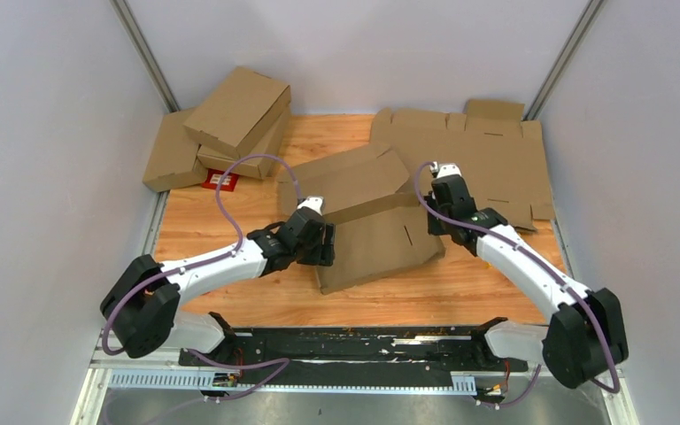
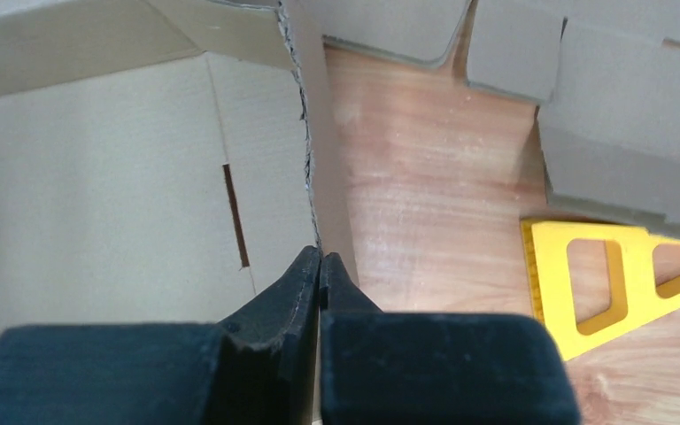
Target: Fold the paper box
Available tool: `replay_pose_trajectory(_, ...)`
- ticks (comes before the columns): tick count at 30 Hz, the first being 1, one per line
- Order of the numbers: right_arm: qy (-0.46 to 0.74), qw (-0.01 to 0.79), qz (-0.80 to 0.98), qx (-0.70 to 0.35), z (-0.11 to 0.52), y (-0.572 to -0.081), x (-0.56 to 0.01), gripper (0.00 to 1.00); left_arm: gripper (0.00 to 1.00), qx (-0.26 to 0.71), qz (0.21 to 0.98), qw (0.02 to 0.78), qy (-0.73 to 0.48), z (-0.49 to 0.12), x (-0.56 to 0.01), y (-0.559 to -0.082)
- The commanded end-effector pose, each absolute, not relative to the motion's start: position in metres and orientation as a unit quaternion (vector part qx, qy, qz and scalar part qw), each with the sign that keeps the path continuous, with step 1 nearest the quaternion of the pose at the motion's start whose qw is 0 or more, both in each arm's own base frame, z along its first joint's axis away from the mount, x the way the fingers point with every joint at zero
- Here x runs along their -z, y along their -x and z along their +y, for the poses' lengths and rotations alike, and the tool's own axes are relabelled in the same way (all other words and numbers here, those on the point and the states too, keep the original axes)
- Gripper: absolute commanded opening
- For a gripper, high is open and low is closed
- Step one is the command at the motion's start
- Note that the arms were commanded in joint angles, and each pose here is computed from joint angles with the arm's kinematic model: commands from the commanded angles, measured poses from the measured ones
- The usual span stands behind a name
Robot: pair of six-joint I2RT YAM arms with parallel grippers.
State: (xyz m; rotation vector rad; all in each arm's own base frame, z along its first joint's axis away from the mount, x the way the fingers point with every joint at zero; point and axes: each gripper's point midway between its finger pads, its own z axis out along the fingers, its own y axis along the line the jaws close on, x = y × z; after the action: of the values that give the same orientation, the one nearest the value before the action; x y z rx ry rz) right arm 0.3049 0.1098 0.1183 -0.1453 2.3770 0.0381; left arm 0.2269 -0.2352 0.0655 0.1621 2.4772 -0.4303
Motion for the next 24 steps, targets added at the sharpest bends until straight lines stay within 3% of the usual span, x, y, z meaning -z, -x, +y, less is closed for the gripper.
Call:
replay_pose_trajectory(1,0.042,0.374,0.924,-0.071,0.122,-0.287,-0.125,0.02,0.76,0.157,0.919,0.338,-0.127,-0.245,-0.083,-0.244)
replay_pose_trajectory(7,0.011,0.339,0.940,-0.045,0.105,-0.264,-0.113,0.03,0.69,0.136,0.920,0.323,-0.177,-0.242,-0.075,-0.241)
replay_pose_trajectory(10,-0.010,0.345,0.937,-0.048,0.102,-0.259,-0.112,0.10,0.67,0.117,0.926,0.310,-0.183,-0.237,-0.070,-0.240)
replay_pose_trajectory(11,-0.015,0.349,0.936,-0.051,0.102,-0.258,-0.113,0.15,0.67,0.113,0.927,0.307,-0.184,-0.236,-0.070,-0.240)
replay_pose_trajectory(13,-0.011,0.352,0.934,-0.060,0.103,-0.257,-0.113,0.38,0.64,0.100,0.930,0.303,-0.184,-0.232,-0.069,-0.240)
replay_pose_trajectory(16,-0.020,0.359,0.932,-0.050,0.099,-0.258,-0.114,0.65,0.59,0.094,0.931,0.298,-0.186,-0.230,-0.068,-0.239)
replay_pose_trajectory(17,-0.025,0.363,0.931,-0.045,0.097,-0.259,-0.115,0.79,0.59,0.092,0.931,0.299,-0.186,-0.229,-0.068,-0.240)
replay_pose_trajectory(18,-0.026,0.365,0.930,-0.043,0.097,-0.261,-0.115,0.83,0.58,0.090,0.931,0.300,-0.187,-0.228,-0.069,-0.240)
replay_pose_trajectory(24,-0.030,0.377,0.925,-0.044,0.100,-0.272,-0.120,0.84,0.56,0.056,0.931,0.306,-0.190,-0.215,-0.066,-0.243)
